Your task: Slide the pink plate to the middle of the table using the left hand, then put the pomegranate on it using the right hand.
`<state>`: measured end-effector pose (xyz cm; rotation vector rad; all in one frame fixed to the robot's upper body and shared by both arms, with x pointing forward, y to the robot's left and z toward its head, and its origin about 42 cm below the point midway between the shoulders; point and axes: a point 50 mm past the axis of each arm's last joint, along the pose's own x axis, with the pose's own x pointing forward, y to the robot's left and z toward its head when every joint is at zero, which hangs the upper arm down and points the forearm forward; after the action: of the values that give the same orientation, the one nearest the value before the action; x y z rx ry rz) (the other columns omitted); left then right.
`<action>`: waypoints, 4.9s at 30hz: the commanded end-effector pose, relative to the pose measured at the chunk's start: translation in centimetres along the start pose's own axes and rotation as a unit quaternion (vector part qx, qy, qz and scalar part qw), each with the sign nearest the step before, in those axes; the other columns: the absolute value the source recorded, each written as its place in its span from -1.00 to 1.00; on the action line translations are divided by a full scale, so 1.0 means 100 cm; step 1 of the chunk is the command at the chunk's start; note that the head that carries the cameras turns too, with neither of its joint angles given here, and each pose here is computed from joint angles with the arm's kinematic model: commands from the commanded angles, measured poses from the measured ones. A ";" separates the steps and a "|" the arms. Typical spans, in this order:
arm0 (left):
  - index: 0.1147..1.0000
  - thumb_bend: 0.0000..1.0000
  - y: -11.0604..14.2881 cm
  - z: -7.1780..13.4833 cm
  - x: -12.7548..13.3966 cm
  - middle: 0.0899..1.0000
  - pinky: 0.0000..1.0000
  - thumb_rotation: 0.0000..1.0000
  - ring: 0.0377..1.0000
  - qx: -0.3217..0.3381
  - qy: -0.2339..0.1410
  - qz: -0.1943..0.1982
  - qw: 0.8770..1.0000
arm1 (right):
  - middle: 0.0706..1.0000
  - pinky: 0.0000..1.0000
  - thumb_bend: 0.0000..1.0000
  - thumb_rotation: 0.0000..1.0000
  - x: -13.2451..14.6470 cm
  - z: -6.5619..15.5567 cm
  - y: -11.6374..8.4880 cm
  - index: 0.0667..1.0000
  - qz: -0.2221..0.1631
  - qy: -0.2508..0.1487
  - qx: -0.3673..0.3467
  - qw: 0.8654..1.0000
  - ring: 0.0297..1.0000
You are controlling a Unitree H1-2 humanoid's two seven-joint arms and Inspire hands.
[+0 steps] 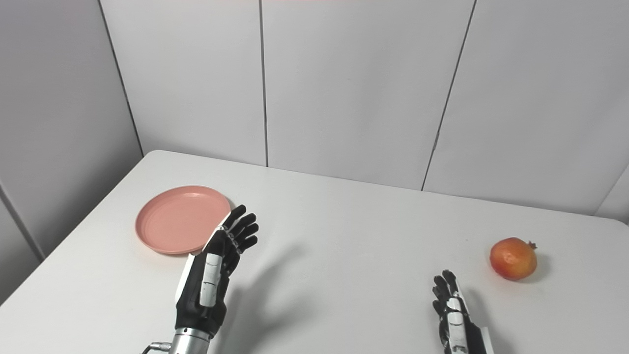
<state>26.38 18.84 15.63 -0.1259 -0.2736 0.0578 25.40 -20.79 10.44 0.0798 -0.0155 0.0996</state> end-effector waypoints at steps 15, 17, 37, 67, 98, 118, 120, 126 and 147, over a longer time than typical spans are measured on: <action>0.67 1.00 0.102 0.044 0.105 0.66 0.59 0.87 0.62 0.128 -0.159 0.009 0.979 | 0.86 1.00 0.37 1.00 -0.017 -0.020 -0.003 0.91 -0.007 0.034 -0.006 0.999 0.92; 0.65 0.99 0.111 0.052 0.114 0.64 0.59 0.90 0.62 0.145 -0.169 0.011 0.975 | 0.85 1.00 0.36 1.00 -0.017 -0.020 -0.003 0.91 -0.008 0.032 -0.006 0.999 0.91; 0.70 1.00 0.221 0.084 0.189 0.64 0.62 0.85 0.62 0.239 -0.134 0.066 0.959 | 0.83 1.00 0.40 1.00 -0.019 -0.020 -0.002 0.90 -0.009 0.031 -0.010 0.999 0.89; 0.77 0.47 0.249 -0.012 0.173 0.72 0.62 0.88 0.67 0.250 0.017 0.083 0.964 | 0.81 1.00 0.38 1.00 -0.024 -0.015 0.003 0.88 -0.006 0.027 0.001 1.000 0.89; 0.81 0.77 0.216 -0.041 0.154 0.79 0.71 0.71 0.76 0.115 0.043 0.040 0.992 | 0.78 1.00 0.39 1.00 -0.026 -0.010 0.009 0.87 -0.008 0.032 -0.001 0.999 0.84; 0.93 0.80 0.181 -0.030 0.155 0.84 0.80 0.89 0.80 -0.020 0.108 0.028 0.994 | 0.78 0.98 0.32 1.00 -0.027 -0.009 0.015 0.87 -0.005 0.029 -0.005 1.000 0.83; 0.93 0.79 0.176 -0.027 0.156 0.82 0.77 0.90 0.79 -0.023 0.115 0.019 0.993 | 0.78 0.98 0.33 1.00 -0.027 -0.009 0.015 0.87 -0.005 0.027 -0.005 1.000 0.83; 0.92 0.76 0.165 -0.025 0.157 0.78 0.71 0.92 0.75 -0.028 0.132 -0.002 0.991 | 0.77 0.96 0.34 1.00 -0.028 -0.009 0.017 0.87 -0.006 0.030 -0.007 1.000 0.82; 0.95 0.75 0.099 -0.047 0.146 0.77 0.71 0.96 0.75 -0.061 0.161 -0.033 0.985 | 0.74 0.90 0.35 1.00 -0.029 -0.005 0.028 0.83 -0.010 0.022 -0.002 1.000 0.78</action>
<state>40.55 29.84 12.71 -0.2472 0.0597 -0.0299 24.49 -19.28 10.90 0.0482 -0.0240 0.0693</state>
